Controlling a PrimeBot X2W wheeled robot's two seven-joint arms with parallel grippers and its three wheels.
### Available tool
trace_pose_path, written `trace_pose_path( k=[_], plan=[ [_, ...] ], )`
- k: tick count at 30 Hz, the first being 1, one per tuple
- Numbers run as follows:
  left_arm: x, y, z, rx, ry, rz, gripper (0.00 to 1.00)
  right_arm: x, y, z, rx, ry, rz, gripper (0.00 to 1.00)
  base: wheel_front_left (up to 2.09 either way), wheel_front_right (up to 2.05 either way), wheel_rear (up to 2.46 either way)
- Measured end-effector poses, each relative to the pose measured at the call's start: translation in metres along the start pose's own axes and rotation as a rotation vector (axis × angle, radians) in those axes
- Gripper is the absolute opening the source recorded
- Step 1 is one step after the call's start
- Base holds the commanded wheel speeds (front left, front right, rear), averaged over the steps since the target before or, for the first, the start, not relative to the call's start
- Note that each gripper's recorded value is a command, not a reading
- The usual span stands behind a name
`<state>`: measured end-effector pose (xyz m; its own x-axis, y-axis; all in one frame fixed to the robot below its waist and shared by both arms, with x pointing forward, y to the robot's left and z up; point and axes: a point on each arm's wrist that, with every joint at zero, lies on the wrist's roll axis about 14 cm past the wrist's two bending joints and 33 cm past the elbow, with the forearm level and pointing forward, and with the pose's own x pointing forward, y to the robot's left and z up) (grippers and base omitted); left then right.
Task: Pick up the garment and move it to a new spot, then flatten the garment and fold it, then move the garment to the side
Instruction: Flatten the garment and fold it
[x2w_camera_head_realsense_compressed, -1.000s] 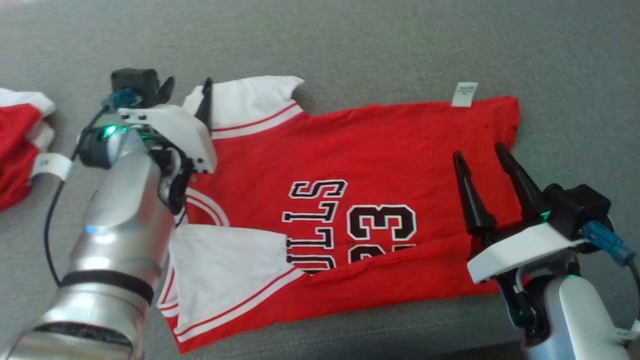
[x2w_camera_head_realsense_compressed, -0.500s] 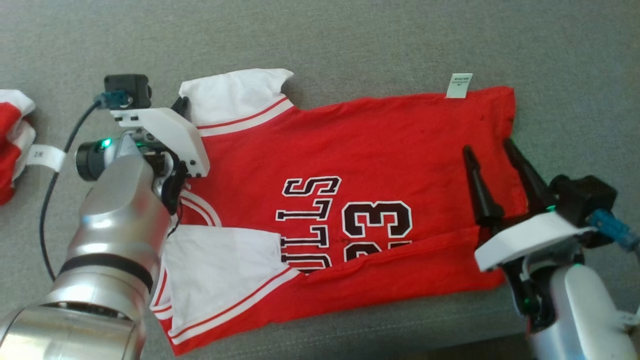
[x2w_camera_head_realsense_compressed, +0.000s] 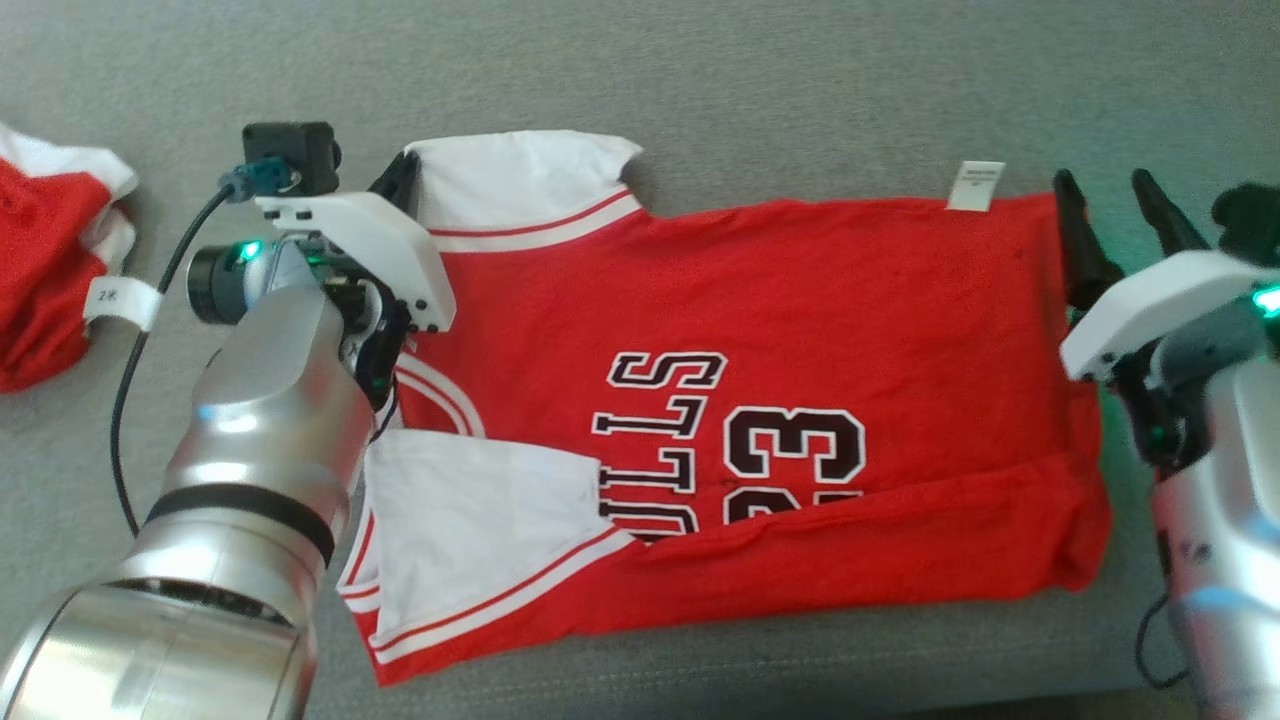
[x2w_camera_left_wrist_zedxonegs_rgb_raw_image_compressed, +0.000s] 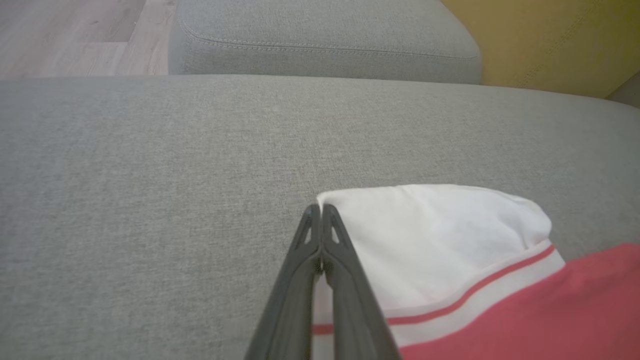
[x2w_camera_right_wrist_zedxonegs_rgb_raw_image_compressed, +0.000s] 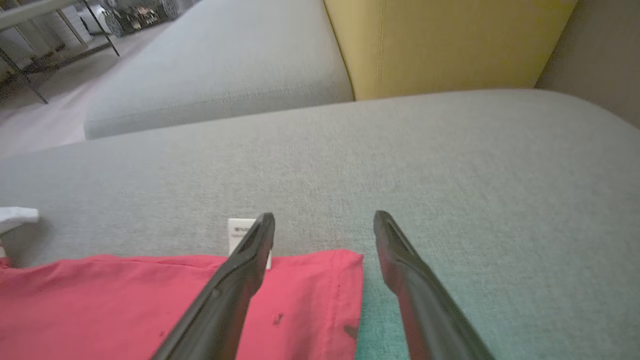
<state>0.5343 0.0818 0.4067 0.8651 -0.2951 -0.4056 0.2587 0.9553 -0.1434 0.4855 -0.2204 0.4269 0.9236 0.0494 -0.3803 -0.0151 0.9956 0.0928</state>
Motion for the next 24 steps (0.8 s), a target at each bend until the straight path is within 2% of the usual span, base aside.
trace_pose_path(
  k=[10, 11, 12, 13, 24],
  plan=[
    [-0.005, 0.005, 0.011, -0.014, -0.047, -0.004, 0.00, 0.022, -0.010, -0.057, 0.030, 0.290, -0.038, 1.00, 0.00, 0.00, 0.00],
    [-0.005, 0.004, 0.012, -0.018, -0.050, -0.006, 0.00, 0.023, -0.009, -0.057, 0.038, 0.294, -0.038, 0.52, 0.00, 0.00, 0.00],
    [-0.005, 0.004, 0.013, -0.022, -0.054, -0.006, 0.00, 0.025, -0.009, -0.055, 0.046, 0.289, -0.036, 0.24, 0.00, 0.00, 0.00],
    [-0.006, 0.004, 0.014, -0.026, -0.061, -0.007, 0.00, 0.026, -0.008, -0.053, 0.053, 0.287, -0.035, 0.00, 0.00, 0.00, 0.00],
    [-0.010, -0.005, 0.043, -0.038, -0.161, -0.038, 0.00, 0.032, 0.010, -0.015, 0.080, 0.118, 0.024, 0.00, 0.00, 0.00, 0.00]
  ],
)
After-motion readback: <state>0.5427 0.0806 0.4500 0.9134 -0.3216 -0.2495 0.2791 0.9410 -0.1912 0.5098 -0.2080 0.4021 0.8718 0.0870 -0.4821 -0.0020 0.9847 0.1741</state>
